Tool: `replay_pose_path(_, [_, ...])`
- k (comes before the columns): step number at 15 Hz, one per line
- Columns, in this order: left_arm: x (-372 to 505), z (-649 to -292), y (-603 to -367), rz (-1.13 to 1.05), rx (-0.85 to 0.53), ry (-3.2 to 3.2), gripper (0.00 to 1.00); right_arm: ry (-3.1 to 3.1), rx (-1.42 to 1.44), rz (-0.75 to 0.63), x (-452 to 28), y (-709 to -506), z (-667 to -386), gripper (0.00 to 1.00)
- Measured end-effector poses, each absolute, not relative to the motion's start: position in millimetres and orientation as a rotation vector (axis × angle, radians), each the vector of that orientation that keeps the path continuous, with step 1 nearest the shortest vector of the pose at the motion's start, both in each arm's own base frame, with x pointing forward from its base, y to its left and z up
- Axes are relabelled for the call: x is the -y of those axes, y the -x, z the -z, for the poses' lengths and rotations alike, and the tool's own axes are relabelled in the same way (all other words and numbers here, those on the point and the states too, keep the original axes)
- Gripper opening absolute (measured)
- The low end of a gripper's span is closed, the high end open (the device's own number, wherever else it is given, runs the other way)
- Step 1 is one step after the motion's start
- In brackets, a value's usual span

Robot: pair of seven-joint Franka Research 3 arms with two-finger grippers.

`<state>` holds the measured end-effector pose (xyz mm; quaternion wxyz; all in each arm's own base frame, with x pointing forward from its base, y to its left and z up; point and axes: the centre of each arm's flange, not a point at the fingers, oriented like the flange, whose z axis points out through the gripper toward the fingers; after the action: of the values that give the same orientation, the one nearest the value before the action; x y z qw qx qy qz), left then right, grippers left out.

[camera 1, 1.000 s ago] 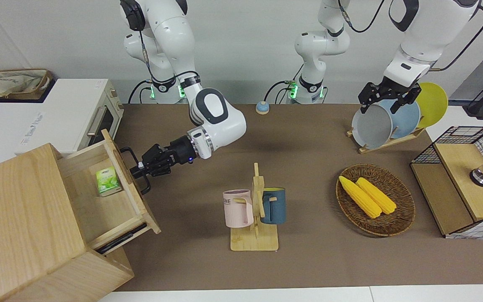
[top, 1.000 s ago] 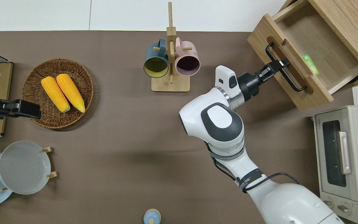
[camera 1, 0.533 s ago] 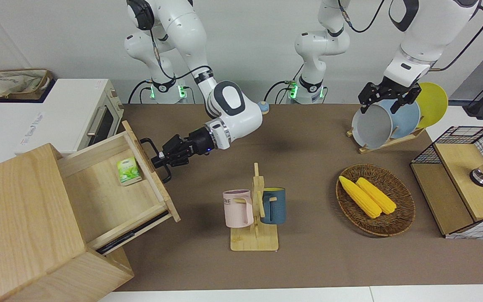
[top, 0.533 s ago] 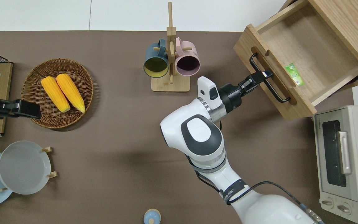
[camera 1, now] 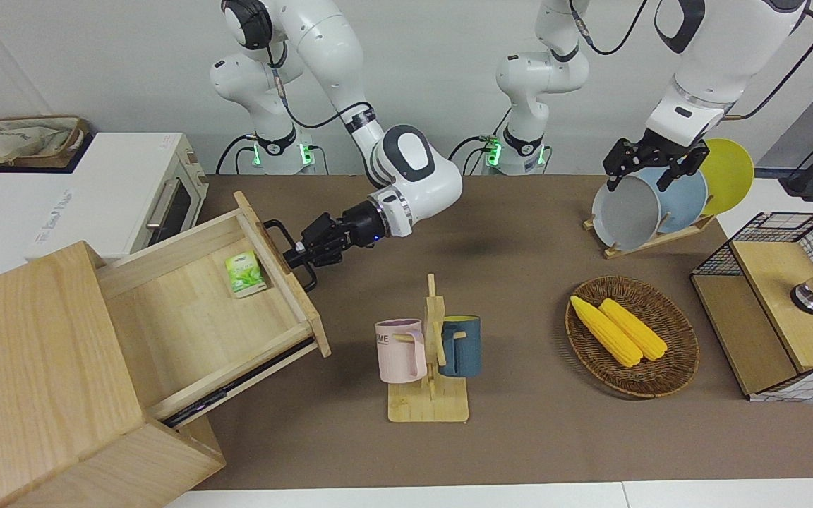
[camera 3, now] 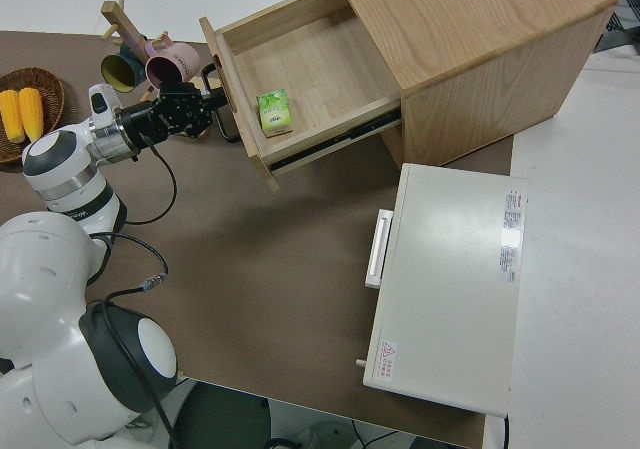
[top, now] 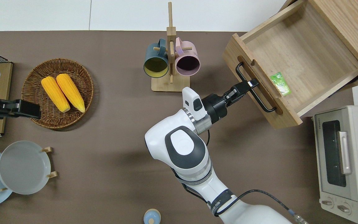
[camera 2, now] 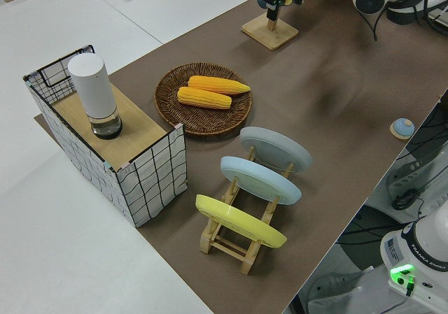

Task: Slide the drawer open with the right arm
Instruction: 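Pull the drawer toward the robot with the right gripper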

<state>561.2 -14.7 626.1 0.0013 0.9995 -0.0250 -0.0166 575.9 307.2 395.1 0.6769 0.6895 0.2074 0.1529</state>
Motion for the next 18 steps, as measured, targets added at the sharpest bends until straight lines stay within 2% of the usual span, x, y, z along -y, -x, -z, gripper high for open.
replay_pose_path(9, [15, -626, -561, 0.052, 0.078, -3.138, 1.00, -1.565, -0.473, -0.339, -315, -572, -399, 0.16])
replay_pose_path(11, [15, -626, -561, 0.052, 0.078, -3.138, 1.00, -1.562, -0.484, -0.334, -317, -571, -399, 0.29])
replay_pose_path(18, [15, -626, -561, 0.052, 0.078, -3.138, 1.00, -1.563, -0.481, -0.344, -325, -571, -412, 0.96])
